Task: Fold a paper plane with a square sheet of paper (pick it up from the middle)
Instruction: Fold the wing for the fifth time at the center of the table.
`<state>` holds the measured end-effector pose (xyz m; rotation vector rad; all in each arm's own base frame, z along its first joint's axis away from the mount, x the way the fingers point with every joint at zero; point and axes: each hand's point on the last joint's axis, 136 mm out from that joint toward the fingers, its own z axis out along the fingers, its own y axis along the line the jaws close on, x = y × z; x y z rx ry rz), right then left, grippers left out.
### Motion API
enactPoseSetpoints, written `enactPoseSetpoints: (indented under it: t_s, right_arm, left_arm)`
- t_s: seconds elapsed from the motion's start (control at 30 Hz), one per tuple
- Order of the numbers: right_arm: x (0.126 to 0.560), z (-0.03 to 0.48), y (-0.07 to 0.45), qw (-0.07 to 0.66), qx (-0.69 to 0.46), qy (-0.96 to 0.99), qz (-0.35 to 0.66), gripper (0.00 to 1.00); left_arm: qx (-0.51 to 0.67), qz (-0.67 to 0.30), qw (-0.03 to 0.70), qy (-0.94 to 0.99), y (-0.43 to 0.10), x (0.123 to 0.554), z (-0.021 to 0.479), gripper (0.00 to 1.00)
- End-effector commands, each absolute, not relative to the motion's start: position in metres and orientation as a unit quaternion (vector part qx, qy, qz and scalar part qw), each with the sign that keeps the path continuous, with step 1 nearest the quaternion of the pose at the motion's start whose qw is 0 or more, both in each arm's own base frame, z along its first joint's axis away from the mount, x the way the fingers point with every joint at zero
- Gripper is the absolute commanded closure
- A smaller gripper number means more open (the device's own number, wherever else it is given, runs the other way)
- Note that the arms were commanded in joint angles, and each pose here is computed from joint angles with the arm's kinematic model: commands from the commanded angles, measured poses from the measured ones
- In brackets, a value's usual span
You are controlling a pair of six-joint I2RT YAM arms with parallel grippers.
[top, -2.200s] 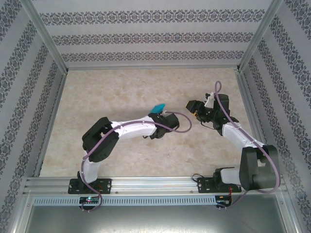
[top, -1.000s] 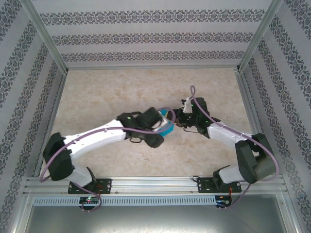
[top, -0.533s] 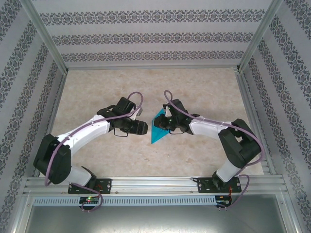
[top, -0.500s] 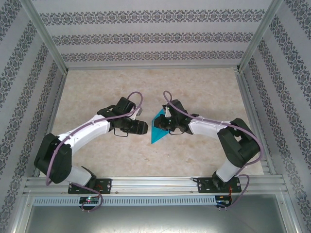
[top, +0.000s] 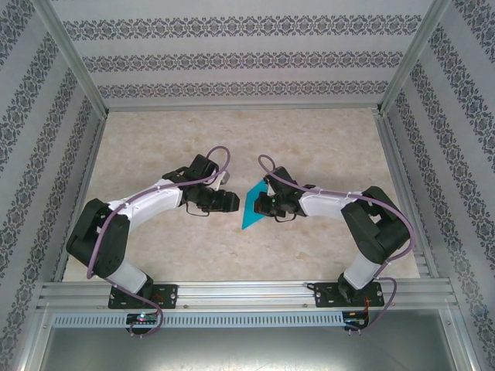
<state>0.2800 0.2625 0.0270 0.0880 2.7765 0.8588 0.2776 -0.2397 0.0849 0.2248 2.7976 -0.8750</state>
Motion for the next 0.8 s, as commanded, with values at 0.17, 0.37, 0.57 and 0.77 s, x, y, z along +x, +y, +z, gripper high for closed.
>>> enactPoseSetpoints:
  t_s: [0.17, 0.37, 0.57, 0.77]
  right_arm:
    - [0.268, 0.011, 0.246, 0.117, 0.036, 0.949, 0.289, 0.99]
    - [0.265, 0.010, 0.240, 0.129, 0.052, 0.937, 0.320, 1.00]
    - [0.266, 0.014, 0.241, 0.140, 0.058, 0.919, 0.363, 1.00]
    - [0.268, 0.015, 0.237, 0.151, 0.071, 0.904, 0.393, 1.00]
  left_arm:
    - [0.069, -0.331, 0.105, 0.935, -0.256, 0.295, 0.090, 0.38]
    - [0.061, -0.341, 0.102, 0.932, -0.272, 0.300, 0.082, 0.40]
    - [0.058, -0.349, 0.099, 0.930, -0.298, 0.304, 0.071, 0.41]
    - [0.039, -0.344, 0.097, 0.933, -0.311, 0.313, 0.057, 0.47]
